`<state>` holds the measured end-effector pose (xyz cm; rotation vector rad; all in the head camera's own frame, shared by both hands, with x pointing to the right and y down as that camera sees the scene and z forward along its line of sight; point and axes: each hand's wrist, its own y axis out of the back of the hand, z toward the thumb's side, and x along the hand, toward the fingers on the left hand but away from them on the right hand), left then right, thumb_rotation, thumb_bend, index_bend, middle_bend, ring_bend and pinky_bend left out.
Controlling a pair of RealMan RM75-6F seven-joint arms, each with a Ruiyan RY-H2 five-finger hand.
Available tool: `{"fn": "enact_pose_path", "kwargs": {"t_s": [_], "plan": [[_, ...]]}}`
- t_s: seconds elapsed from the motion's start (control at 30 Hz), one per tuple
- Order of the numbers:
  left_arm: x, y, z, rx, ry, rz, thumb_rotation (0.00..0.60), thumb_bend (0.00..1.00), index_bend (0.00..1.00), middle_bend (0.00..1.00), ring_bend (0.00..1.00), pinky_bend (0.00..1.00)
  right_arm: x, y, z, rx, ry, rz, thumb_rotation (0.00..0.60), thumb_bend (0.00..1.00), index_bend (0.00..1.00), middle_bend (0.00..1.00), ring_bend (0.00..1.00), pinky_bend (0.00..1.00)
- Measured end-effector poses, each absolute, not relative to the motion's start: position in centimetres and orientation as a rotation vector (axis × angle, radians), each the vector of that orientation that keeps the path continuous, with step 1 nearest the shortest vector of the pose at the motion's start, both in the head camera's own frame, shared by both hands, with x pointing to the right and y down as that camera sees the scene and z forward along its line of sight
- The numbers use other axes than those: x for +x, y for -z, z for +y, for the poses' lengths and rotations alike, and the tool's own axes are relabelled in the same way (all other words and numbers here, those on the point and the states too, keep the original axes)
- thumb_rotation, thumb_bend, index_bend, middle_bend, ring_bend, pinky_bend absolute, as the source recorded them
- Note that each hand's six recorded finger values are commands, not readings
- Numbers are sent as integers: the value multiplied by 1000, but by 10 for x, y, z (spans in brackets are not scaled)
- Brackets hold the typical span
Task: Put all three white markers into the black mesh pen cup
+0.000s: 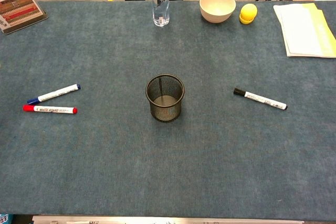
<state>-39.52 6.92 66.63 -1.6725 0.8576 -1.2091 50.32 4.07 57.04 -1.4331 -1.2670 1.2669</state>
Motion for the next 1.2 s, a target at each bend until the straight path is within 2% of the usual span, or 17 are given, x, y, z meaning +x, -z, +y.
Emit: {"fn": "enact_pose_path", "kwargs": {"t_s": [0.33,0.77,1.2], "plan": [[-370,-699,58,-1737,1192,762,600,236,282,328,249,348,505,-572,42,-1432,-1277,-1269,600,275,524,475,333,524],[-356,-738,43,-1749,1233,688,600,237,286,323,248,348,507,-573,42,-1426,-1291,-1270,600,275,524,475,333,524],[-355,-757,43,-1745,1296,615,600,236,274,291,211,316,506,-576,40,-1428,-1295,-1267,600,275,524,475,333,524]]}}
